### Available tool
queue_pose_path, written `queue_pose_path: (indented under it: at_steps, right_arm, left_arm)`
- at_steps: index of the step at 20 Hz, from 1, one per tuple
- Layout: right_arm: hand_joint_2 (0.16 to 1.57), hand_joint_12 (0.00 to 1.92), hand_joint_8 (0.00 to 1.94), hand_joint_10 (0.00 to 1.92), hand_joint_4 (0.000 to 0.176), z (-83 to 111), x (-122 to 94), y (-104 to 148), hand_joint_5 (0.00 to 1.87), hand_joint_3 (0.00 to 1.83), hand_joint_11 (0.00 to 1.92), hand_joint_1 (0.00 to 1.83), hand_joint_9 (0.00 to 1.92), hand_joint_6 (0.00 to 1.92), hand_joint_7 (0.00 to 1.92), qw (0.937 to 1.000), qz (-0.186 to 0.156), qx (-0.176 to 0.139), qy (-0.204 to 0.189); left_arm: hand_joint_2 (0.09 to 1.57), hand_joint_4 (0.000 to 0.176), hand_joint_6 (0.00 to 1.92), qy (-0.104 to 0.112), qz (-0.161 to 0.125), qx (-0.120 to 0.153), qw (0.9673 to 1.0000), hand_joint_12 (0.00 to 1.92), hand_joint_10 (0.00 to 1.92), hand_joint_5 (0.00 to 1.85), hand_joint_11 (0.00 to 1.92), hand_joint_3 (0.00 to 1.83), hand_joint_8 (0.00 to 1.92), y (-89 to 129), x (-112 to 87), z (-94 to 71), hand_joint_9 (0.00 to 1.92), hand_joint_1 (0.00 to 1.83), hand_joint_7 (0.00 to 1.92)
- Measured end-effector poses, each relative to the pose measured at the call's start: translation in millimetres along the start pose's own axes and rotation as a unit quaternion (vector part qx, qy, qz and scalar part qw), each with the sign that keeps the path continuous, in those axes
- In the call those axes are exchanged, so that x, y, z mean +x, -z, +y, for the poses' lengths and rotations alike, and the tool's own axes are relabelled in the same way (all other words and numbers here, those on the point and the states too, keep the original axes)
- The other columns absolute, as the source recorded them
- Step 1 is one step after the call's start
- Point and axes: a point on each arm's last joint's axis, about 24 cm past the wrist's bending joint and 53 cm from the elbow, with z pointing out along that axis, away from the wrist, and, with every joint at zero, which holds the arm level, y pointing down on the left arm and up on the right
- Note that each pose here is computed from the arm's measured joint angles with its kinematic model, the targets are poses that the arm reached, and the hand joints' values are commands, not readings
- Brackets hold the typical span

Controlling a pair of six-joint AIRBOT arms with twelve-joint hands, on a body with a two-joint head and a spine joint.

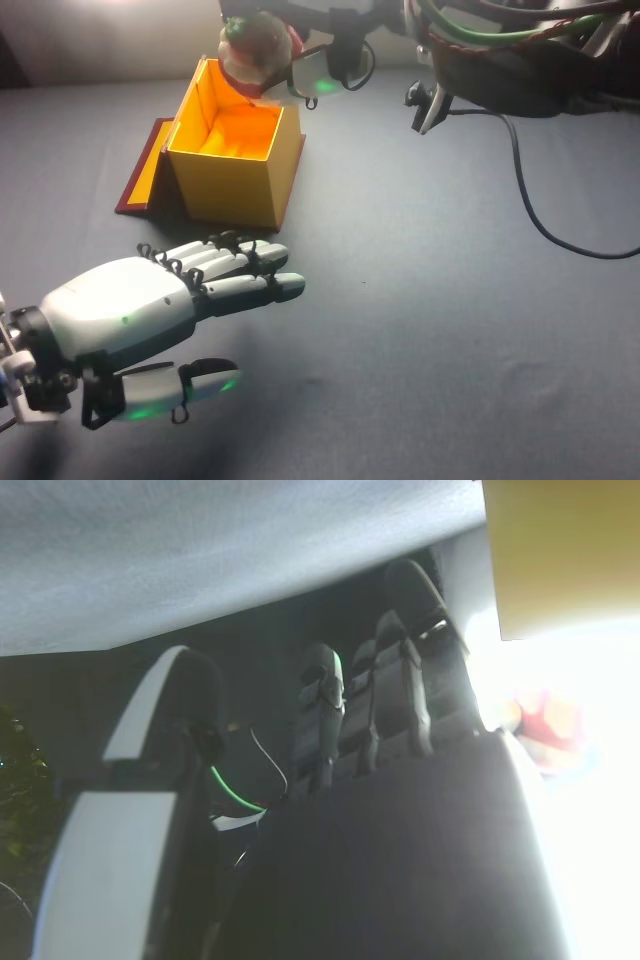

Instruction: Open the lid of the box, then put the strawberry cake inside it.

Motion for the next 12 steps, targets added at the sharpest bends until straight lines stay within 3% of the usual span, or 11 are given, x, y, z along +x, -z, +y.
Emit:
queue_pose_path:
  at_steps: [1,2,3,4,6,8,9,10,12]
  right_arm:
    - [1.32,1.87,1.58,1.38,0.0,0.7,-0.1,-0.8,0.52,0.0,0.29,1.14,0.56,1.49,0.73,1.0,0.0,-0.001,0.0]
    - [1.3,1.83,1.53,1.36,0.0,1.5,1.3,-2.2,0.56,0.0,0.51,1.16,0.65,1.44,0.76,1.0,0.002,0.0,0.002]
    - [1.31,1.79,1.53,1.29,0.0,2.1,1.7,-3.4,0.56,0.0,0.56,1.14,0.64,1.46,0.74,1.0,0.002,0.0,0.004]
    - [1.26,1.71,1.4,1.51,0.0,2.9,2.0,-4.8,0.59,0.0,0.61,1.29,0.74,1.37,0.72,1.0,0.004,0.001,0.004]
    - [1.27,1.71,1.43,1.62,0.0,5.7,3.9,-6.5,0.57,0.0,0.71,1.33,0.74,1.33,0.68,1.0,0.006,0.0,0.004]
    - [1.26,1.68,1.41,1.59,0.0,8.2,6.6,-8.0,0.59,0.0,0.7,1.33,0.76,1.33,0.69,1.0,0.008,-0.002,0.004]
    - [1.28,1.7,1.49,1.36,0.0,8.6,7.1,-8.2,0.63,0.0,0.66,1.18,0.69,1.38,0.72,0.9999,0.008,-0.003,0.005]
    - [1.27,1.7,1.42,1.56,0.0,7.5,6.8,-8.4,0.61,0.0,0.59,1.29,0.72,1.41,0.68,0.9999,0.009,-0.001,0.005]
    - [1.26,1.69,1.39,1.56,0.0,5.2,6.9,-9.1,0.6,0.0,0.59,1.32,0.73,1.47,0.68,0.9999,0.009,0.002,0.006]
  left_arm:
    - [1.43,0.021,0.03,0.0,0.001,0.002,1.0,0.67,0.02,0.26,0.0,0.0,0.01,-0.6,0.4,-1.0,0.04,0.77,0.04]
    - [1.42,0.012,0.03,-0.001,0.002,0.003,1.0,0.73,0.02,0.27,0.0,0.0,0.01,-1.0,0.5,-2.0,0.06,0.79,0.07]
    - [1.42,0.011,0.02,-0.001,0.002,0.004,1.0,0.82,0.03,0.28,0.0,0.0,0.01,-1.0,0.8,-2.2,0.08,0.77,0.1]
    - [1.43,0.015,0.01,-0.002,0.002,0.005,1.0,0.91,0.03,0.26,0.0,0.0,0.01,-1.5,0.4,-2.8,0.08,0.74,0.11]
    - [1.42,0.017,0.01,-0.002,0.001,0.006,1.0,0.95,0.04,0.25,0.0,0.0,0.0,-2.6,0.0,-3.0,0.08,0.75,0.09]
    - [1.43,0.025,0.01,0.0,0.001,0.006,1.0,1.02,0.04,0.25,0.0,0.0,0.01,-3.0,0.3,-2.8,0.1,0.74,0.12]
    - [1.43,0.014,0.01,0.001,0.001,0.007,1.0,1.03,0.04,0.25,0.0,0.0,0.01,-3.6,1.1,-3.3,0.09,0.73,0.12]
    - [1.43,0.02,0.01,0.002,0.001,0.007,1.0,1.11,0.05,0.25,0.0,0.0,0.01,-4.8,1.6,-3.4,0.1,0.71,0.15]
    - [1.44,0.021,0.0,0.001,0.003,0.009,0.9999,1.19,0.08,0.23,0.0,0.0,0.02,-5.3,2.6,-4.7,0.12,0.67,0.18]
